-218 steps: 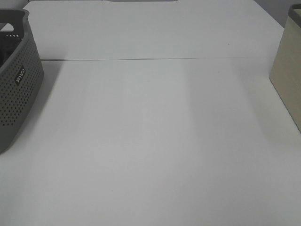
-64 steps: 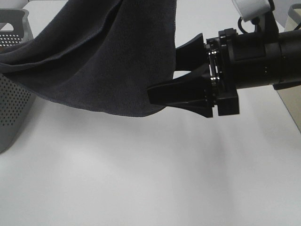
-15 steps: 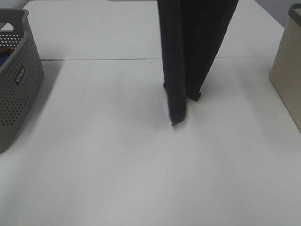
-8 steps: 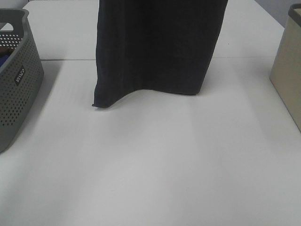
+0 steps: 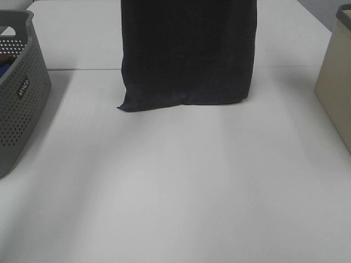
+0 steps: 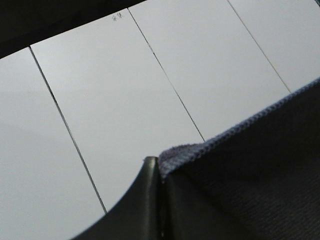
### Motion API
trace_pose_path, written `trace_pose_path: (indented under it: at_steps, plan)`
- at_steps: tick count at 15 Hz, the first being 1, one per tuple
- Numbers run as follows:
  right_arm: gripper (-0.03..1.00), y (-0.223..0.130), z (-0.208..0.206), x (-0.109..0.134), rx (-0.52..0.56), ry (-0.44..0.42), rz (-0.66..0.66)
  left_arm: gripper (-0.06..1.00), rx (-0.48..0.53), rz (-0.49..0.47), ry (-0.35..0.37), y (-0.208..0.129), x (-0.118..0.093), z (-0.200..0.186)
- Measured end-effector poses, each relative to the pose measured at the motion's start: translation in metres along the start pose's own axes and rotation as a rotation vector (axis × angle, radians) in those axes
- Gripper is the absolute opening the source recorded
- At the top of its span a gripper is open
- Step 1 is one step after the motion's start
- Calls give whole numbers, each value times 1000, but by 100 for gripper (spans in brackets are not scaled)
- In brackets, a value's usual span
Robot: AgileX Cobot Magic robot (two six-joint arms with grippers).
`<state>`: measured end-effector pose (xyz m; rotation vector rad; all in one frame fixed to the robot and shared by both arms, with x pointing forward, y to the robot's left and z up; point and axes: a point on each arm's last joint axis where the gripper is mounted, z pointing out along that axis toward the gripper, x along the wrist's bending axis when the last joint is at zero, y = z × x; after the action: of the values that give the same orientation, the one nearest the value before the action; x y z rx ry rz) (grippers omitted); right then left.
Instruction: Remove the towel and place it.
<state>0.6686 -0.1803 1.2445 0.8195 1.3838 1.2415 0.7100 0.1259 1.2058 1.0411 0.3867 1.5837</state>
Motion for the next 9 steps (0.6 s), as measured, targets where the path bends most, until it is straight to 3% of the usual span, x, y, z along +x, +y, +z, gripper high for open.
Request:
trace_pose_path:
  at_steps: [5, 9]
  plan:
    - [1, 4, 37, 1, -126, -26, -9, 0, -148, -72, 67, -32, 5, 32]
    - [1, 7, 43, 2, -185, -31, -5, 0, -190, -61, 98, -21, 16, 34]
